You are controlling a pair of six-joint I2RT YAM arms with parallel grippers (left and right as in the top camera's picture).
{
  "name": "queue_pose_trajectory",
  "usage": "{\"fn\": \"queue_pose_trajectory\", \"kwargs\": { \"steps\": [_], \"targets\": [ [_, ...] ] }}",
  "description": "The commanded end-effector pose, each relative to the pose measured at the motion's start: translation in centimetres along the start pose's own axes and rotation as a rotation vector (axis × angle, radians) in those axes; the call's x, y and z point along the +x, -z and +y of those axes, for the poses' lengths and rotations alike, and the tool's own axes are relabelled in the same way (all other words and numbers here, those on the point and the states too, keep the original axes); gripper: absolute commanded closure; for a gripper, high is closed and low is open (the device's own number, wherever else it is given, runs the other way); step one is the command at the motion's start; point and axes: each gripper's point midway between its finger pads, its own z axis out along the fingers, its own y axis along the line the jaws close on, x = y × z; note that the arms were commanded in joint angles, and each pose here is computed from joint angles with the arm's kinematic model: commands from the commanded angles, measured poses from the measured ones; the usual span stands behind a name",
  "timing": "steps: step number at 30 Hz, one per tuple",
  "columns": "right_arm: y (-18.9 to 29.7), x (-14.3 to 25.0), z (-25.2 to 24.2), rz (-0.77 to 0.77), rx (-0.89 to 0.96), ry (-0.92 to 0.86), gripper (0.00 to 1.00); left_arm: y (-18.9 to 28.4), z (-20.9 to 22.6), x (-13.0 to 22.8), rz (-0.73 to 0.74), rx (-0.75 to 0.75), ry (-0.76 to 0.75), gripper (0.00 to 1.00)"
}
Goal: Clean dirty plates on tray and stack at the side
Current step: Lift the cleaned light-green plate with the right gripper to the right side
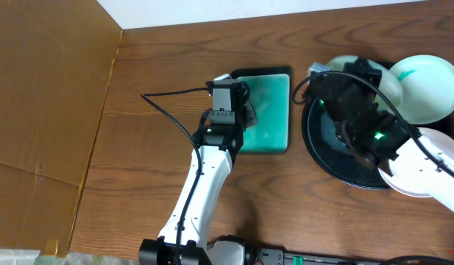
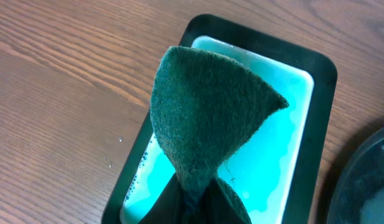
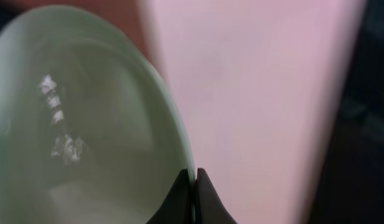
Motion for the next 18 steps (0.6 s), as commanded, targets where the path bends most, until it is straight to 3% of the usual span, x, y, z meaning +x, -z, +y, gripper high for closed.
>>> {"fn": "queue_pose_trajectory", "kwargs": {
  "steps": [1, 6, 10, 13, 18],
  "targets": [
    [-0.8, -0.8, 3.5, -0.115, -0.221, -0.204, 0.99, -0.2, 0.2, 0.1, 0.007, -0.009, 0.008, 0.93],
    [-1.6, 2.4, -2.1, 0.054, 0.070, -0.372, 0.99, -0.2, 0.3, 0.1, 0.008, -0.009, 0.008, 0.93],
    [-1.7, 3.1, -5.8, 0.061, 0.210, -0.439, 0.99, -0.2, 0.3, 0.1, 0.008, -0.009, 0.007, 0.93],
    [-3.3, 4.3, -5.8, 0.036, 0.157, -0.516, 0.99, -0.2, 0.3, 0.1, 0.008, -0.009, 0.008, 0.93],
    [-7.1, 7.9, -2.6, -0.015, -0.166, -0.926, 0.99, -0.2, 0.3, 0.1, 0.008, -0.009, 0.007, 0.93]
  ]
}}
